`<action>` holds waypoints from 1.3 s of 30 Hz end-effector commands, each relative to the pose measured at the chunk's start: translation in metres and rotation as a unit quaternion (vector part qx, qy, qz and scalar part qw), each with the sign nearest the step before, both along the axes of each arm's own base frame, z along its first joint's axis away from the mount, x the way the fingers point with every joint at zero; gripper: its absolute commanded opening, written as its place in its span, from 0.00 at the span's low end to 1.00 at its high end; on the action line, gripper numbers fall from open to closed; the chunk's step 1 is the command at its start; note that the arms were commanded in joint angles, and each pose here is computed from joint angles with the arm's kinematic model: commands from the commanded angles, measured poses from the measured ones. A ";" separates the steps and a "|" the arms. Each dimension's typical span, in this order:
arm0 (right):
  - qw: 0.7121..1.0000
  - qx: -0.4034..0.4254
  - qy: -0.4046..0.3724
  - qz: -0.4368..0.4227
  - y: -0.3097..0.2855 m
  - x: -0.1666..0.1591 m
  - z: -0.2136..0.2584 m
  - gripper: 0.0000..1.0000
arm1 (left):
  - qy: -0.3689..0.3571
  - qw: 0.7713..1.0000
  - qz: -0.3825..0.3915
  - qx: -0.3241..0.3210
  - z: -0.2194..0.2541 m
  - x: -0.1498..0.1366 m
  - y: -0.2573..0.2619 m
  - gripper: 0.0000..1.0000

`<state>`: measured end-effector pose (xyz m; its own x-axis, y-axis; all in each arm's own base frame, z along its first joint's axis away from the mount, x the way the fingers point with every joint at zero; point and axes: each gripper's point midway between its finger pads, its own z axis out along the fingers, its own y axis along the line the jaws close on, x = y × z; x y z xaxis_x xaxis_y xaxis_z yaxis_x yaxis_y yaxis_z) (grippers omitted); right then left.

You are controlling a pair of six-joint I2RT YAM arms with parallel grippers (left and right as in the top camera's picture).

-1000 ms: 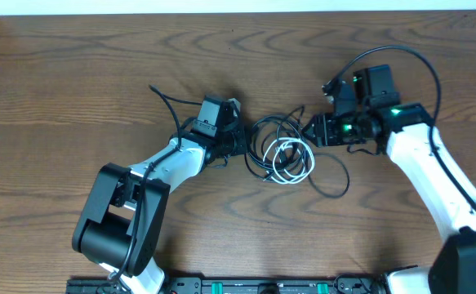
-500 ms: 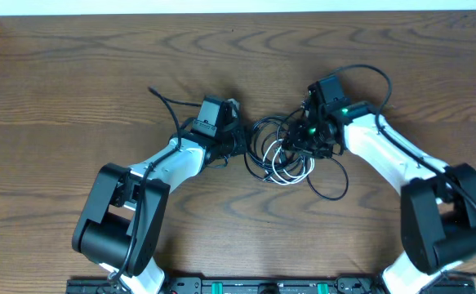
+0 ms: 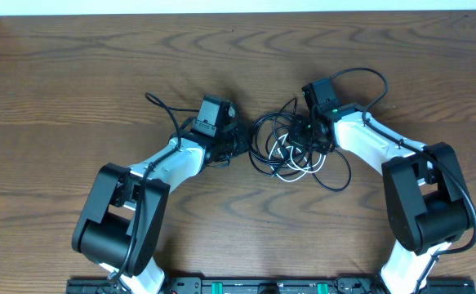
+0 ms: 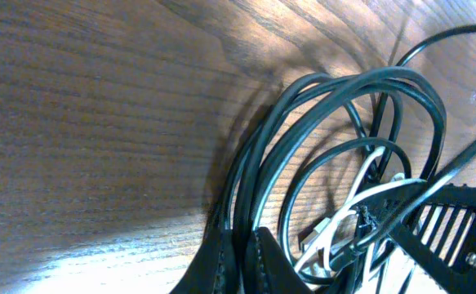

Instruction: Untangle cables

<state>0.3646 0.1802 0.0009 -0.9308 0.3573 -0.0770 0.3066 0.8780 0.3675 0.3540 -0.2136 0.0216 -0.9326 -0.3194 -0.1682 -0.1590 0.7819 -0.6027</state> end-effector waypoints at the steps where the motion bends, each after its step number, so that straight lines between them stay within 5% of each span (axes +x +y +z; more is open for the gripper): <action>1: 0.997 -0.003 0.003 0.072 0.000 -0.008 -0.013 0.01 | -0.001 1.000 0.017 0.018 -0.007 0.002 0.009 0.08; 10: 0.948 0.141 -0.137 0.252 0.015 -0.021 0.111 0.01 | -0.045 0.984 0.107 0.132 -0.015 0.026 0.054 0.08; 19: 0.925 0.000 -0.277 0.261 -0.034 -0.035 0.200 0.01 | -0.048 0.983 0.128 0.124 -0.012 0.031 0.055 0.09; 24: 0.940 -0.079 -0.241 0.229 -0.059 -0.034 0.181 0.03 | -0.040 0.988 0.110 0.097 -0.011 0.028 0.044 0.09; 26: 0.957 -0.117 -0.203 0.172 -0.078 -0.031 0.166 0.09 | -0.038 0.989 0.109 0.097 -0.011 0.027 0.043 0.09; 27: 0.964 -0.125 -0.187 0.142 -0.084 -0.030 0.160 0.20 | -0.037 0.989 0.109 0.097 -0.011 0.027 0.044 0.09; 33: 0.975 -0.018 -0.161 0.151 -0.044 -0.024 0.142 0.36 | -0.036 0.989 0.107 0.095 -0.011 0.026 0.043 0.09; 39: 0.970 0.023 -0.147 0.194 -0.004 -0.017 0.114 0.41 | -0.025 0.998 0.043 0.043 -0.006 0.015 0.018 0.08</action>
